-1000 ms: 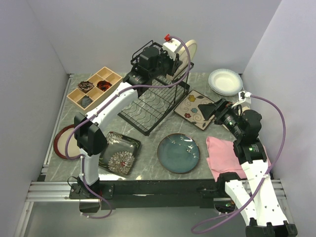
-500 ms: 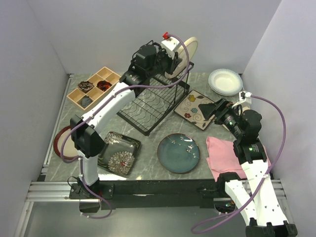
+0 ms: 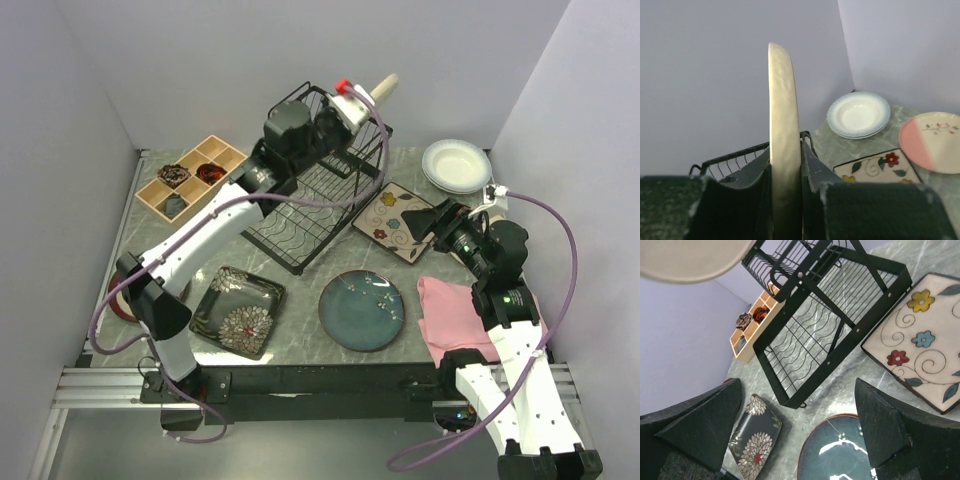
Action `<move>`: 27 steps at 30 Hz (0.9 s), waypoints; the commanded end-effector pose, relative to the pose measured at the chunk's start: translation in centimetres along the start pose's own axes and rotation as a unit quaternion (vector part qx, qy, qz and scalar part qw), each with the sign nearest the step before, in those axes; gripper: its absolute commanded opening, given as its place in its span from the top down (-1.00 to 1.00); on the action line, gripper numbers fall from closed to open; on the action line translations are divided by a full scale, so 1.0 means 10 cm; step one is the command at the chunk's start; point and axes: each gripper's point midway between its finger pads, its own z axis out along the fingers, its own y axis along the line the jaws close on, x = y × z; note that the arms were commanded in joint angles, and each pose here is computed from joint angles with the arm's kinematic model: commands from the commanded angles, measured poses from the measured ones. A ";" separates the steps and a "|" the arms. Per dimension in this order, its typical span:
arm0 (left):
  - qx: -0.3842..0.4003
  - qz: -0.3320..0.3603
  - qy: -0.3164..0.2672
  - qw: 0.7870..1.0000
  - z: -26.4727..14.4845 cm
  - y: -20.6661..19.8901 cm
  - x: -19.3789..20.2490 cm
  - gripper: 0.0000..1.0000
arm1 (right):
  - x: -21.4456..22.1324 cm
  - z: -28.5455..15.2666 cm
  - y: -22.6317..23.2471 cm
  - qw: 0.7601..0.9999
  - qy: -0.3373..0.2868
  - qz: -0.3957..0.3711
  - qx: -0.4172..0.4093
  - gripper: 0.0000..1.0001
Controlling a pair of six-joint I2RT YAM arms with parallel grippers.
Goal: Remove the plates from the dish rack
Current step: Unload the plate from the dish rack.
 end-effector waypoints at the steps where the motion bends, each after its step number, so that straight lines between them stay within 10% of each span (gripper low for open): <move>1: -0.079 0.107 -0.123 0.983 -0.36 0.07 -1.06 0.99 | -0.13 -0.01 0.08 1.000 -0.016 0.002 0.001 -1.00; 27: -0.133 0.256 -0.075 0.954 -1.31 -1.25 -0.40 0.99 | -0.55 -0.22 0.89 0.972 -0.016 0.209 -0.104 -0.98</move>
